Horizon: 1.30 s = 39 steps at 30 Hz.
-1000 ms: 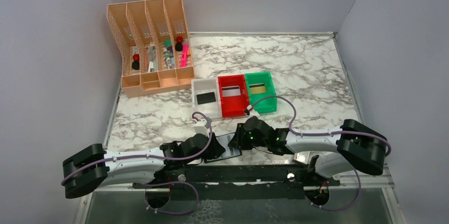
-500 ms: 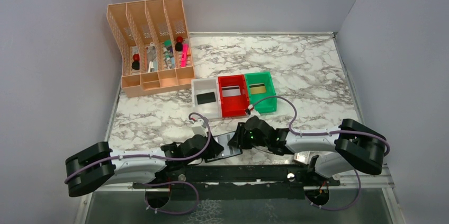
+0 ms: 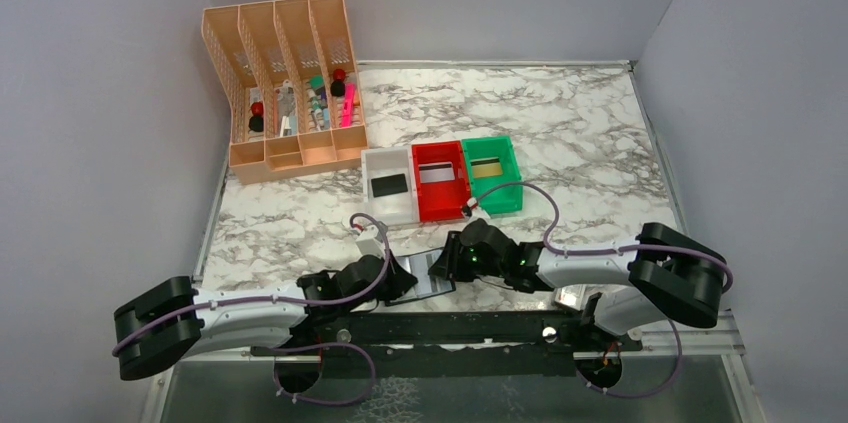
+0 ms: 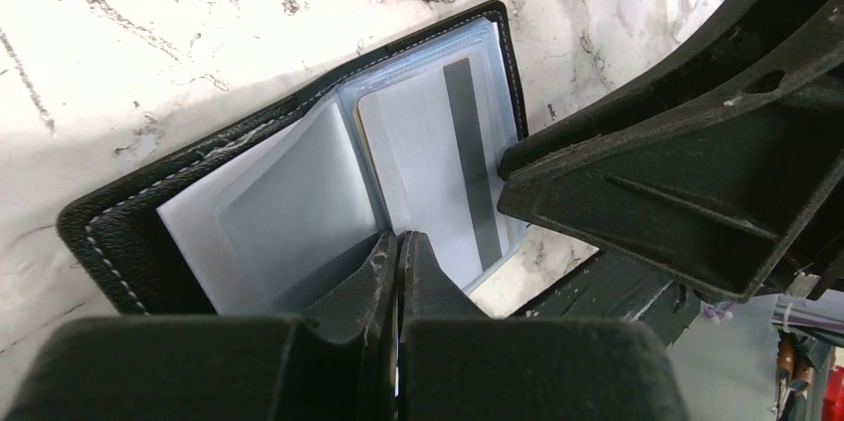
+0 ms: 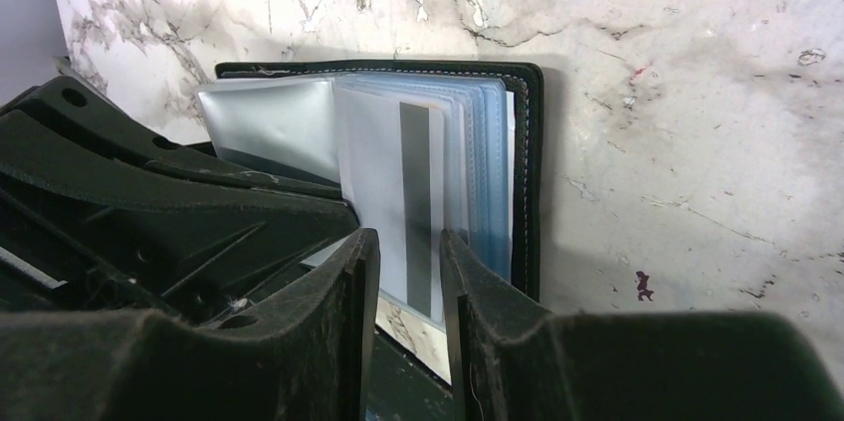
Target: Take the credit cards out of the card holder
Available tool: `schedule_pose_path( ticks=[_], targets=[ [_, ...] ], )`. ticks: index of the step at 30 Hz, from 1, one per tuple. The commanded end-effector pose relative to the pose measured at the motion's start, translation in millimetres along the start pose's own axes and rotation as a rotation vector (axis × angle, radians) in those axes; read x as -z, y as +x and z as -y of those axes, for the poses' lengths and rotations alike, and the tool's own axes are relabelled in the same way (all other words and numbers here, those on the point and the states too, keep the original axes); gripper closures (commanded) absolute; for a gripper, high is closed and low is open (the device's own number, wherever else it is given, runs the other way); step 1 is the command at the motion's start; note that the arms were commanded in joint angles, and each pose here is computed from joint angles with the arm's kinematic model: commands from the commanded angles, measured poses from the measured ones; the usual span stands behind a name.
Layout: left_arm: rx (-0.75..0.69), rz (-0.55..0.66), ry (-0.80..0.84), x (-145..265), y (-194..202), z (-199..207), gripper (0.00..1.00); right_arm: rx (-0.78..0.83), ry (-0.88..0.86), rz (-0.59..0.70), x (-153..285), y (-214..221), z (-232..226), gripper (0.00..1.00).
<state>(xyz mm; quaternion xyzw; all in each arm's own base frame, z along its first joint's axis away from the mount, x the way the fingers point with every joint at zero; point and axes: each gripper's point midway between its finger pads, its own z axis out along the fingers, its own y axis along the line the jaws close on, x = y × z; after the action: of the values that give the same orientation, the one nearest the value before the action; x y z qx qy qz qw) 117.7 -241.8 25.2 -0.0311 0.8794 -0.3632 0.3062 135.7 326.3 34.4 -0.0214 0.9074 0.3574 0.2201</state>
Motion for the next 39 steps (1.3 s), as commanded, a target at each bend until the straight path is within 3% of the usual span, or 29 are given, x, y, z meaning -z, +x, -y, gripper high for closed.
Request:
schedule_pose_path(
  ticks=[1,21,32,39],
  targets=[
    [-0.029,0.002,-0.078,6,1,-21,1.0,0.026,0.217,-0.093,2,32,60,0.65],
    [-0.043,0.033,-0.138,21,-10,-32,1.0,0.04,0.253,-0.06,7,20,65,0.66],
    [-0.043,0.044,-0.087,19,-13,-20,1.0,0.22,-0.075,-0.026,25,-6,-18,0.59],
    [-0.055,0.039,-0.088,18,-15,-16,1.0,0.236,-0.145,-0.114,8,10,-29,0.56]
  ],
)
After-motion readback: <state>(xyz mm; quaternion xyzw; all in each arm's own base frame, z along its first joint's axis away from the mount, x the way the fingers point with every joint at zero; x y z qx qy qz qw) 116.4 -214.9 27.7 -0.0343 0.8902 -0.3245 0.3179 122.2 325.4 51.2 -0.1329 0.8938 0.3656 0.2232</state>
